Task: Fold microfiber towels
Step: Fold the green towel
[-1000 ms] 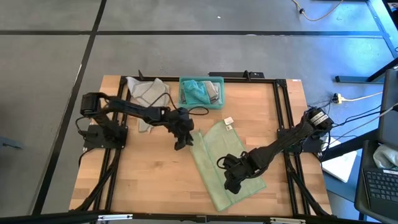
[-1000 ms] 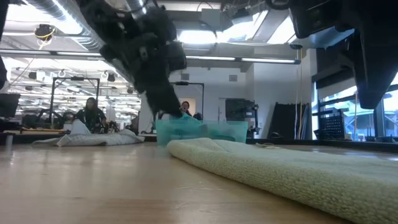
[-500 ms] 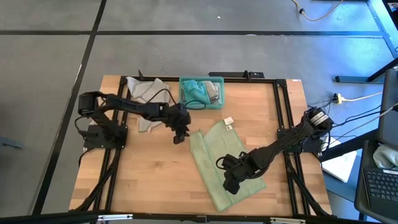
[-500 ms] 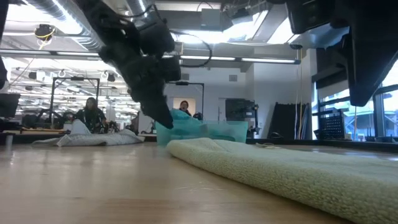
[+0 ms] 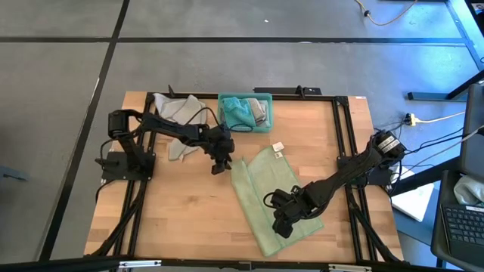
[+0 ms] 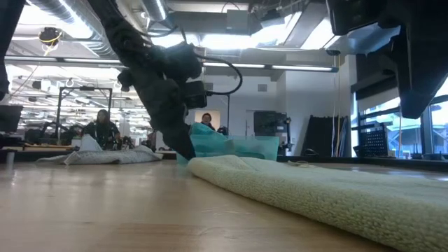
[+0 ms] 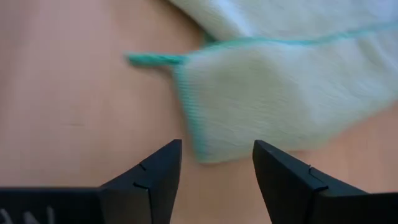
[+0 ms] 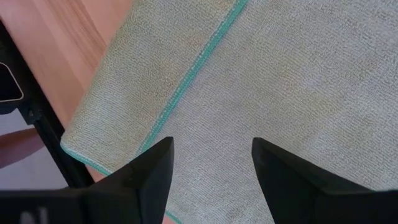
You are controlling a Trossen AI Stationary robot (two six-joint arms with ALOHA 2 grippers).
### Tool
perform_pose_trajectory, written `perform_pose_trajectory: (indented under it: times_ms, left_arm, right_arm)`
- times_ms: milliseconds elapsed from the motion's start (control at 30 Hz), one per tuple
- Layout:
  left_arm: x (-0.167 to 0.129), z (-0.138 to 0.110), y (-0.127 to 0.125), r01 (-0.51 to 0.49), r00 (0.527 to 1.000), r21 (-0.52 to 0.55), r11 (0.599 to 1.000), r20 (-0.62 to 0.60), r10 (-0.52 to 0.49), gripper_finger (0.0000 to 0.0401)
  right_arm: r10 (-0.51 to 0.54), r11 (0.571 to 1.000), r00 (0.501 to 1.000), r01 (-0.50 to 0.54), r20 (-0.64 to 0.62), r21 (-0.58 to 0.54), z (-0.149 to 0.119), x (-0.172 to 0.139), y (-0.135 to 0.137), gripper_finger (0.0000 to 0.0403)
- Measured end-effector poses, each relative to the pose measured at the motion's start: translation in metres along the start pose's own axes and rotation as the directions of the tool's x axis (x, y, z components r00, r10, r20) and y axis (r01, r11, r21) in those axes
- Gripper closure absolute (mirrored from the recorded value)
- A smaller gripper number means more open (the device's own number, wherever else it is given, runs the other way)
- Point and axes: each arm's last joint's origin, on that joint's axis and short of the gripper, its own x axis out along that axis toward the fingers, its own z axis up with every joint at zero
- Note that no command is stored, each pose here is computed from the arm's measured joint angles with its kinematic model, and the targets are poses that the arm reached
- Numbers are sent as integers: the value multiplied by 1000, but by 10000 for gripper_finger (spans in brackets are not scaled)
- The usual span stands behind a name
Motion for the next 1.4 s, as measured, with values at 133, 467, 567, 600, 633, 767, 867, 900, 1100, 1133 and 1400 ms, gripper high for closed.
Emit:
perform_pose_trajectory:
  times_ms: [133,467,567,600,633,767,867,900,1100,1133,1400]
  left_arm:
    - [-4,2,10,-40,999,-33,999,29,41,207]
    - [12,-6,10,127,991,-135,983,-10,-130,207]
    - [15,-5,9,130,991,-149,980,-2,-132,208]
    - [16,-4,8,126,992,-144,981,5,-127,208]
    - [16,-3,9,123,992,-141,982,12,-122,208]
    - [15,-2,11,123,992,-160,979,32,-119,207]
    - [15,2,9,154,988,-185,970,61,-146,208]
    - [16,3,7,163,986,-179,970,67,-153,208]
    - [18,5,-5,196,980,-171,966,66,-187,216]
    - [18,5,-7,199,980,-173,965,58,-191,222]
    - [15,29,-17,195,980,-130,972,69,-188,284]
  right_arm:
    - [1,1000,1000,-1,-1,-4,-1,0,1,183]
    - [9,1000,1000,-9,3,-3,-1,0,1,183]
    - [11,1000,1000,-11,4,-1,-1,0,2,183]
    - [12,1000,1000,-12,4,0,-1,0,2,183]
    - [14,1000,1000,-14,5,0,-1,0,2,183]
    - [15,1000,1000,-15,3,-3,-2,0,2,183]
    - [16,1000,1000,-16,3,-3,-2,0,3,183]
    - [17,1000,1000,-17,3,-3,-2,0,3,183]
    - [17,1000,1000,-17,2,-3,-2,0,3,183]
    - [18,1000,1000,-18,2,-3,-2,0,3,183]
    - [18,1000,1000,-18,1,-2,-2,0,3,183]
